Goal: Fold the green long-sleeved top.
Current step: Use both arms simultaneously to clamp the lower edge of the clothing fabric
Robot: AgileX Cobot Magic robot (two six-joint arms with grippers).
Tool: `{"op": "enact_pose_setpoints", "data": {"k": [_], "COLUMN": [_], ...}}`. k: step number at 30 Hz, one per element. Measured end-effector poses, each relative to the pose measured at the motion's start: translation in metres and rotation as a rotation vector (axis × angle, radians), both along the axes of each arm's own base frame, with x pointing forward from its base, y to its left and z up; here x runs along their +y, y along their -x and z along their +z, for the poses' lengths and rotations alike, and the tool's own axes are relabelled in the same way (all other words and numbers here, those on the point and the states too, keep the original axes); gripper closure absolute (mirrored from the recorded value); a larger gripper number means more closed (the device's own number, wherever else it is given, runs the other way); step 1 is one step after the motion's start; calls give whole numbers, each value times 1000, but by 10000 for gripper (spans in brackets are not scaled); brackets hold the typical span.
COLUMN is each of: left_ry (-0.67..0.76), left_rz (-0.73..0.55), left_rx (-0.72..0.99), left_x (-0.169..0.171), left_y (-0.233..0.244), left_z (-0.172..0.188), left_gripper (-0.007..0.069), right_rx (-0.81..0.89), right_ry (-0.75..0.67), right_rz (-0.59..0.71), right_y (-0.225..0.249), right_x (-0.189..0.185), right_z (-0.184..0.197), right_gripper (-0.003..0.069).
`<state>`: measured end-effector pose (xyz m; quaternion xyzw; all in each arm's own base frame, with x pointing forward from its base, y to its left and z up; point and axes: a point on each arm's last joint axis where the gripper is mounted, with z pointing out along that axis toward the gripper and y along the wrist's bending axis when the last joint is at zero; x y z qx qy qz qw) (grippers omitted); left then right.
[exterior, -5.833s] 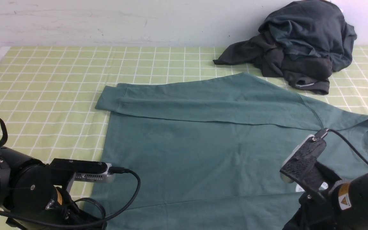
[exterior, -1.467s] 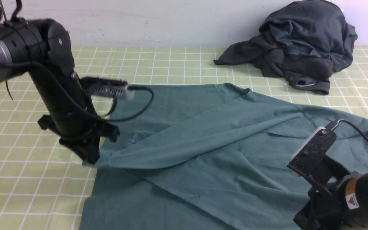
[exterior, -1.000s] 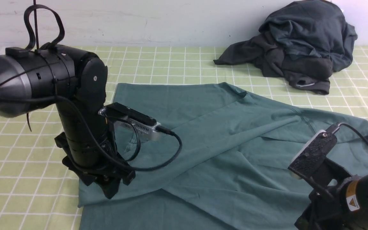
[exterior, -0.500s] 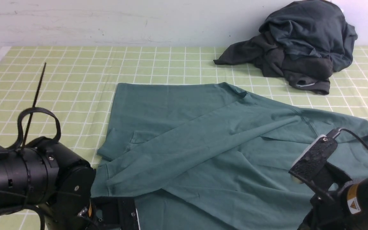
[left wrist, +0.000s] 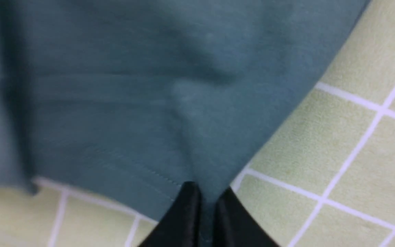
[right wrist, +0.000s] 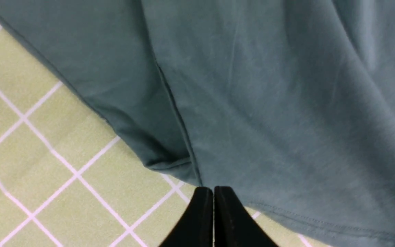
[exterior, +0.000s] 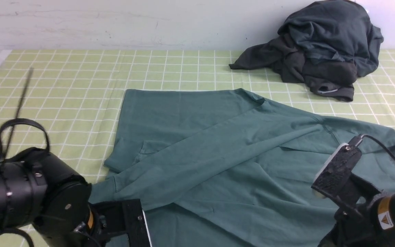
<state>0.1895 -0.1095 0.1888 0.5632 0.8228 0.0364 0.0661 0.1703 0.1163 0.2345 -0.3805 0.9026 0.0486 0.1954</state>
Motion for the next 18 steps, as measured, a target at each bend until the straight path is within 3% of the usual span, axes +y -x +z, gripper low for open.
{"op": "enact_pose_setpoints", "data": {"k": [7,9,12,18], "left_ry": [116,132,124,109], "left_rz": [134,204,279,329], "left_rx": [-132,-131,-102,-72], "left_x": [10,13,15,18], "left_y": [16,20,24,29], "left_z": [39,44,44,37], "left_gripper": [618,618,618,618], "right_rx": [-258,-287,-190,-34], "right_ry": [-36,54,248,580], "right_rz": [143,211,278,442], "right_y": [8,7,3,-10], "right_x": [-9,-13,-21,-32], "right_z": [33,32,16,-24], "right_gripper": [659,648,604,453]}}
